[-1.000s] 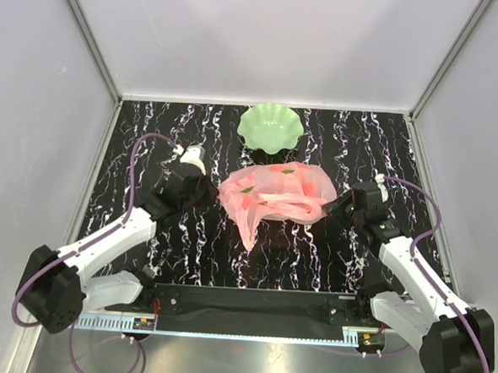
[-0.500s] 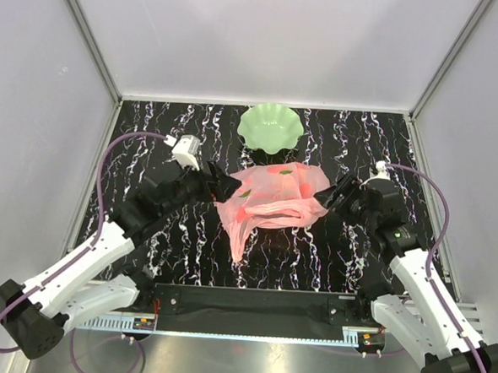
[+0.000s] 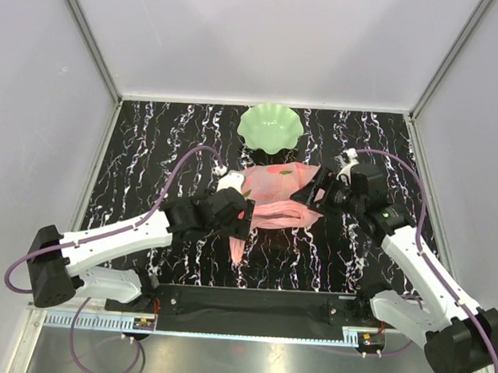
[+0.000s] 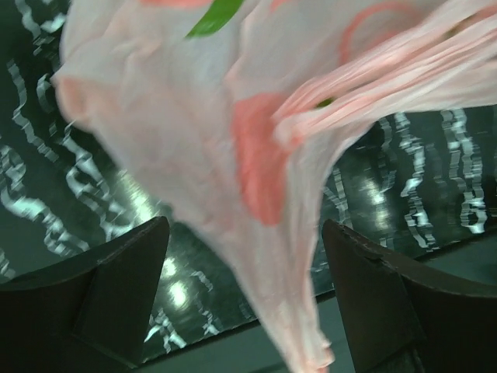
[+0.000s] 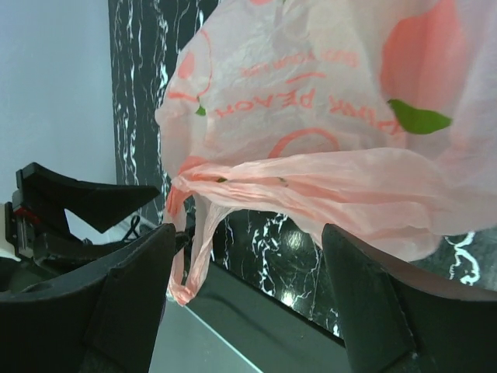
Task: Untie the knot of the plastic bag and take out the fruit
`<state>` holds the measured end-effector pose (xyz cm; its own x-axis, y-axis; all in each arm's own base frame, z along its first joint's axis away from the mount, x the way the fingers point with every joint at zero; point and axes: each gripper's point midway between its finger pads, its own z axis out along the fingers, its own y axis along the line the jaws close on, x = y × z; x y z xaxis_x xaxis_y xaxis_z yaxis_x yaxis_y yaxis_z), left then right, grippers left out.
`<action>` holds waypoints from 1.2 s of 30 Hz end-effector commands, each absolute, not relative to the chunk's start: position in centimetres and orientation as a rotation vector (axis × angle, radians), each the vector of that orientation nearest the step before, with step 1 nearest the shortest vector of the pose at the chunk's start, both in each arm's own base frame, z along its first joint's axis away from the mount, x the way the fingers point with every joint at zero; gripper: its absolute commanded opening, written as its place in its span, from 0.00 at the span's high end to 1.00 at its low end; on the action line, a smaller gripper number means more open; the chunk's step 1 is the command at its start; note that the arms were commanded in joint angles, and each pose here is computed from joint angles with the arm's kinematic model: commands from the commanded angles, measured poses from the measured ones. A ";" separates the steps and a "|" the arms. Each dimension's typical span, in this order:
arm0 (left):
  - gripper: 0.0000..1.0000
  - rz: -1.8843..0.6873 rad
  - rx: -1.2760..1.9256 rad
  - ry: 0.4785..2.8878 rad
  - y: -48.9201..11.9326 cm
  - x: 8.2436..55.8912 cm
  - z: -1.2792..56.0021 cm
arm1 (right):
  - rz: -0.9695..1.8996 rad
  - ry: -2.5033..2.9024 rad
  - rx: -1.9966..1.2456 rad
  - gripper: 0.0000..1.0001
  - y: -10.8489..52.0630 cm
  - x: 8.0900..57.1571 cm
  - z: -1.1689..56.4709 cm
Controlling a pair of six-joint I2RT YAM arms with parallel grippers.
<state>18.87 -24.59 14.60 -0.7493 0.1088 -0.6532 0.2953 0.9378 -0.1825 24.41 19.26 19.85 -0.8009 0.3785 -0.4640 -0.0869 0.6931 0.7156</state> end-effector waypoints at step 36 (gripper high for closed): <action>1.00 -0.600 0.152 2.364 -25.8 16.3 13.6 | 0.886 2.206 0.687 0.31 25.8 25.1 16.8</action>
<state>16.14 -24.46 12.32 -0.7721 -0.0047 -0.6355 0.2517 0.9160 -0.3125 22.55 27.18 16.25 -0.7736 0.5412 -0.3297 0.1510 0.6627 0.7335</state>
